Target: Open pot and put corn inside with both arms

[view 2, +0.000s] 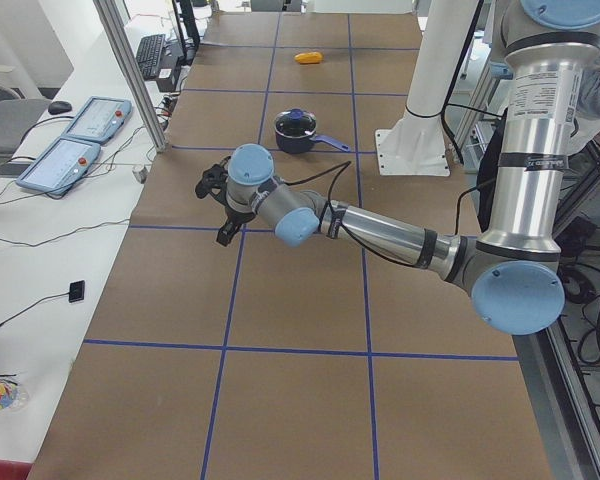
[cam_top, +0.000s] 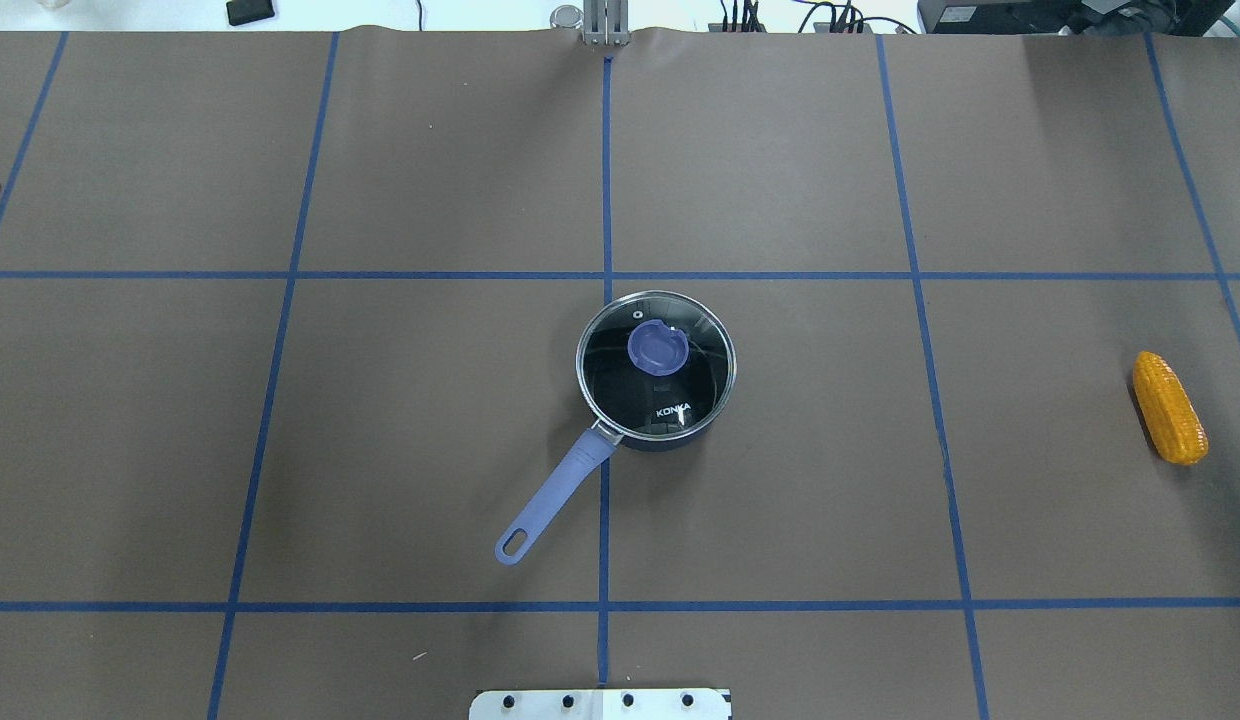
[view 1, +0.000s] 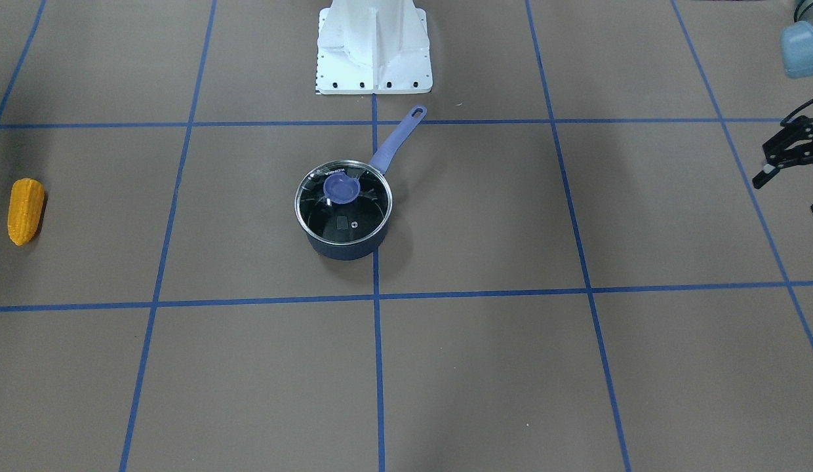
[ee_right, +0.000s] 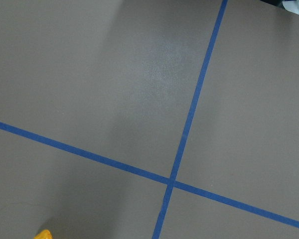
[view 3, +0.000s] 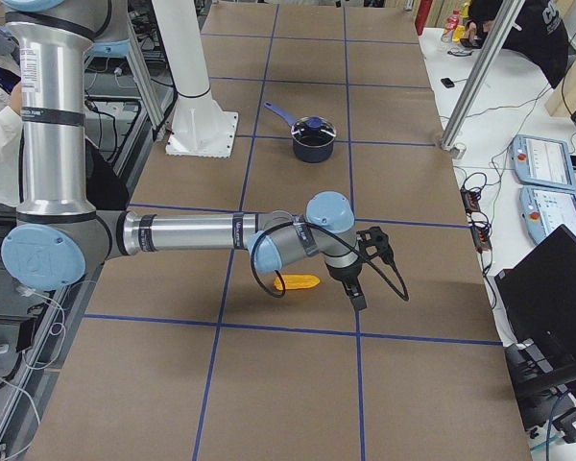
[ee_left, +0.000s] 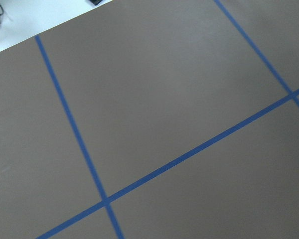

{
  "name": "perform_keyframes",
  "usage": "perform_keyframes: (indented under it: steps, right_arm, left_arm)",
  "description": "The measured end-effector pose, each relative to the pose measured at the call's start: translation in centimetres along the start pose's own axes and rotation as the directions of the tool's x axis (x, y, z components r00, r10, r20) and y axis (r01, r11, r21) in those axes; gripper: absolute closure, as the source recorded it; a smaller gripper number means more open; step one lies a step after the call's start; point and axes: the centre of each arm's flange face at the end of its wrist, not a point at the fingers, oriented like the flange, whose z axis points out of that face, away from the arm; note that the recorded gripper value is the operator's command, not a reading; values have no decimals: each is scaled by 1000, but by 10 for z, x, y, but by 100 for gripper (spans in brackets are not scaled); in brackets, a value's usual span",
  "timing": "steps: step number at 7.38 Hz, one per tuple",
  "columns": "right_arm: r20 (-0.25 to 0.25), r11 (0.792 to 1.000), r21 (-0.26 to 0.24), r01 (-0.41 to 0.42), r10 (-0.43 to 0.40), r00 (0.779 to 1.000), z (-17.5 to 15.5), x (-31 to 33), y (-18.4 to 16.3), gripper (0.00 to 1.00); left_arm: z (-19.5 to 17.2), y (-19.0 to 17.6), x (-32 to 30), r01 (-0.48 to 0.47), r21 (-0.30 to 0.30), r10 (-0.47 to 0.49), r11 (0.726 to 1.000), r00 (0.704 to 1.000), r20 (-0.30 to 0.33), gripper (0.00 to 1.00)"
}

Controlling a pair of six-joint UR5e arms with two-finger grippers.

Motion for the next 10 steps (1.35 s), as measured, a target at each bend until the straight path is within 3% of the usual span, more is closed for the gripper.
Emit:
perform_keyframes:
  steps: [3,7,10]
  right_arm:
    - [-1,1000,-2,-1,1,1000,2,1,1,0]
    - [-1,1000,-3,-2,2,1000,2,1,1,0]
    - [0,1000,-4,-3,3,1000,2,1,0,0]
  left_arm:
    - [64,-83,146,133,-30,-135,991,989,-53,1]
    - [138,-139,388,276,-92,-274,957,961,30,2]
    - [186,-176,523,383,-126,-363,915,918,158,2]
